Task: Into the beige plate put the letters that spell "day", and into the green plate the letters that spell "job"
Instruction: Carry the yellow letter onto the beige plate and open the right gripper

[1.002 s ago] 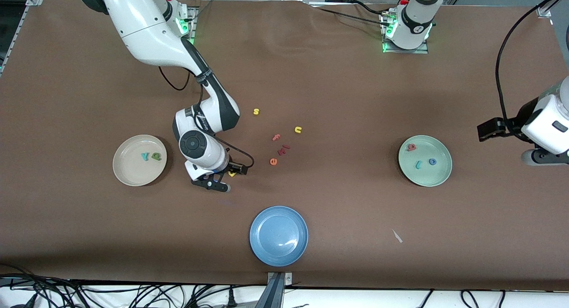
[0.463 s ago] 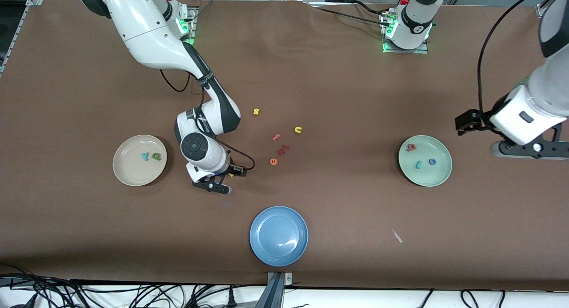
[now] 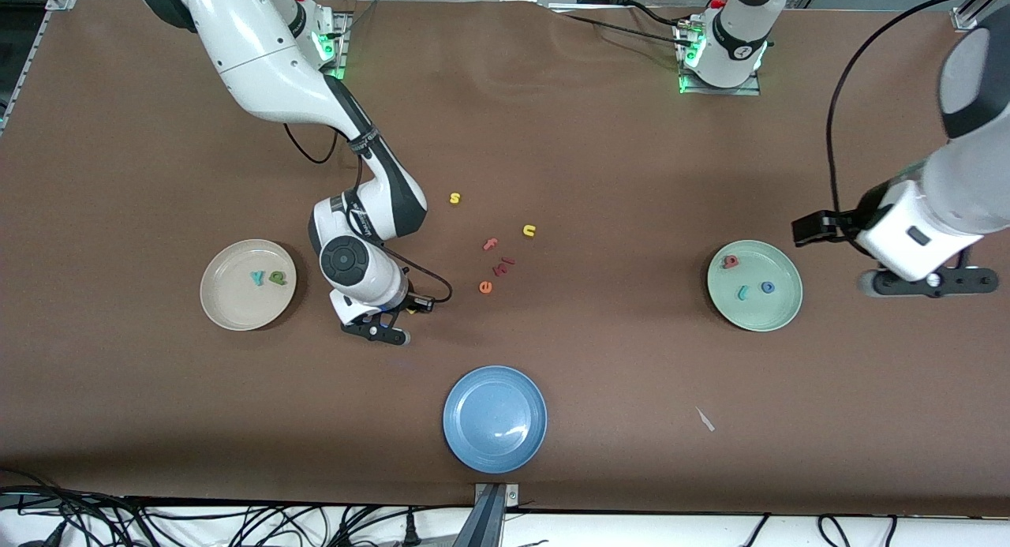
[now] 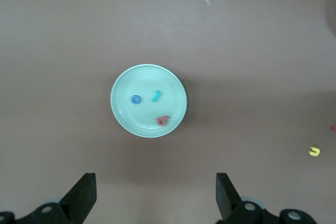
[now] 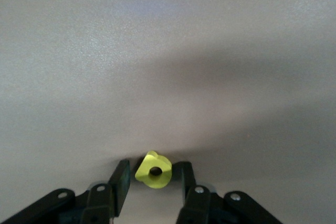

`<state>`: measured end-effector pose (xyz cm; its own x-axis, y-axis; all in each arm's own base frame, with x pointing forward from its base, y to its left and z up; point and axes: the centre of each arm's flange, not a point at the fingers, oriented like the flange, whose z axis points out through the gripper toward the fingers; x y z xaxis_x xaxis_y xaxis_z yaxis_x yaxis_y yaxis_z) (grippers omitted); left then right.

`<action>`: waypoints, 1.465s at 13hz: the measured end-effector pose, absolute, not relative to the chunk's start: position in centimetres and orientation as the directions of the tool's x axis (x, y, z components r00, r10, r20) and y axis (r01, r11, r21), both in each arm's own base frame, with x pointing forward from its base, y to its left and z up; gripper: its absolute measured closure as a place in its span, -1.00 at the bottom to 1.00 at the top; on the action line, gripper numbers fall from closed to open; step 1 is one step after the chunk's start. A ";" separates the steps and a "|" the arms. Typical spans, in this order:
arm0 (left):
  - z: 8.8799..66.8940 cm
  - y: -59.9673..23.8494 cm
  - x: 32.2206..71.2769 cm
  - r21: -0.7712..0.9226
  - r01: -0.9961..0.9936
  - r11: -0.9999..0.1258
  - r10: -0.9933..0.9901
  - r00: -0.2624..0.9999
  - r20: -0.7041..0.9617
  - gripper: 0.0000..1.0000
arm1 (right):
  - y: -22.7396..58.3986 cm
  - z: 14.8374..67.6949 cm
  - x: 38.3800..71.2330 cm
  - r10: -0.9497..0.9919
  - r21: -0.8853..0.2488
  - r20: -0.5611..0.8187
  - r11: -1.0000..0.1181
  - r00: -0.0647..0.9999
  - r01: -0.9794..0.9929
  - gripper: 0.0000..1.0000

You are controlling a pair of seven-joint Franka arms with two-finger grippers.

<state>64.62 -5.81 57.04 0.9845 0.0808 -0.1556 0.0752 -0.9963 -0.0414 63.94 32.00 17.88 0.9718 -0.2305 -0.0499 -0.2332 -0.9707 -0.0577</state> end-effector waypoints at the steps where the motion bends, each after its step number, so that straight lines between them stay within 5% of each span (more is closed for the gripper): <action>1: 57.4 -5.0 64.5 -0.046 0.088 -0.995 0.094 0.984 -0.149 -1.00 | 32.0 17.9 64.0 -0.231 -0.058 -0.049 -0.971 0.972 -0.233 0.22; 3: 58.0 -5.0 64.5 -0.044 0.091 -0.995 0.096 0.988 -0.124 -1.00 | 32.0 18.0 64.0 -0.231 -0.059 -0.049 -0.971 0.972 -0.234 0.37; 12: 57.4 -3.5 64.0 -0.017 0.049 -0.999 0.051 0.994 -0.098 -1.00 | 31.3 19.5 64.6 -0.186 -0.026 -0.054 -0.982 0.981 -0.188 0.37; 19: 57.7 -3.4 62.7 -0.021 0.040 -0.999 0.042 0.995 -0.093 -1.00 | 20.0 25.8 64.1 0.070 0.057 -0.101 -0.995 0.992 0.076 0.37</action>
<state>62.73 -3.44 57.72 0.9948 0.0421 -0.0932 0.0403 -0.9990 -0.0207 64.09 20.00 25.83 0.9924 0.0702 -0.1010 0.0763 -0.9954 0.0575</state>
